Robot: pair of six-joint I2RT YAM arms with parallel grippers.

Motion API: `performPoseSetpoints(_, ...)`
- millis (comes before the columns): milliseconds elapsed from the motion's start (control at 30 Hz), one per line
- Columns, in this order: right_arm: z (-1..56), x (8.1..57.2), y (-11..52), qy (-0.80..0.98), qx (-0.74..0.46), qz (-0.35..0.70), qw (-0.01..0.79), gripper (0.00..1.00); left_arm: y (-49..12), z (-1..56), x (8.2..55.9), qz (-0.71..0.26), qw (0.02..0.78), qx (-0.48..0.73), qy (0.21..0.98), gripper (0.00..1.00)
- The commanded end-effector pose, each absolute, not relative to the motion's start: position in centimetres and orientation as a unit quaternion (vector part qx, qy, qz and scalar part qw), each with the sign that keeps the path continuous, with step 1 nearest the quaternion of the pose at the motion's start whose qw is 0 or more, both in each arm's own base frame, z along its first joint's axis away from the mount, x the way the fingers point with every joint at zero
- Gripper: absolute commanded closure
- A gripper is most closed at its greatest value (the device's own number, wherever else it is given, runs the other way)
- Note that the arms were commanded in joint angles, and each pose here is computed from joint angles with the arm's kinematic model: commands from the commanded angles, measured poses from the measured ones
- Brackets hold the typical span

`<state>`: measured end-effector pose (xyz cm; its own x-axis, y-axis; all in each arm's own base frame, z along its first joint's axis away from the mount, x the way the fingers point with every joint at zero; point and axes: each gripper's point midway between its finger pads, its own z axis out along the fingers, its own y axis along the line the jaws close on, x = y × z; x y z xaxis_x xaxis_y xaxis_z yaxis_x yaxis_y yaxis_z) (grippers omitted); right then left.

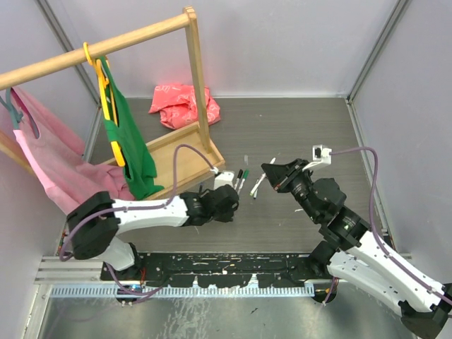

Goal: Insert the pens into the pen caps
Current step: Pick up the pen cap from the center of the board, then place the pen cap at the center of the board.

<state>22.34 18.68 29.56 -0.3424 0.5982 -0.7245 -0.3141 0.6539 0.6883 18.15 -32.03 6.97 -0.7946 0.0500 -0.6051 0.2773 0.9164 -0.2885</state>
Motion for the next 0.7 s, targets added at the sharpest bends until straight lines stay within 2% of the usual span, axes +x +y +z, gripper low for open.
performPoseSetpoints(0, 31.3, 22.4, 17.4, 0.684, 0.113, 0.405, 0.596, 1.00, -37.6, 8.3, 17.8, -0.242, 0.306, 0.135, 0.911, 1.00)
performPoseSetpoints(367, 32.7, 21.4, 15.2, 0.658, 0.127, 0.404, 0.623, 1.00, -42.7, 4.9, 16.5, -0.233, 0.254, 0.179, 0.922, 1.00)
performPoseSetpoints(667, 34.3, 20.1, 12.7, 0.624, 0.133, 0.400, 0.658, 1.00, -43.6, 2.2, 16.1, -0.223, 0.227, 0.177, 0.931, 0.85)
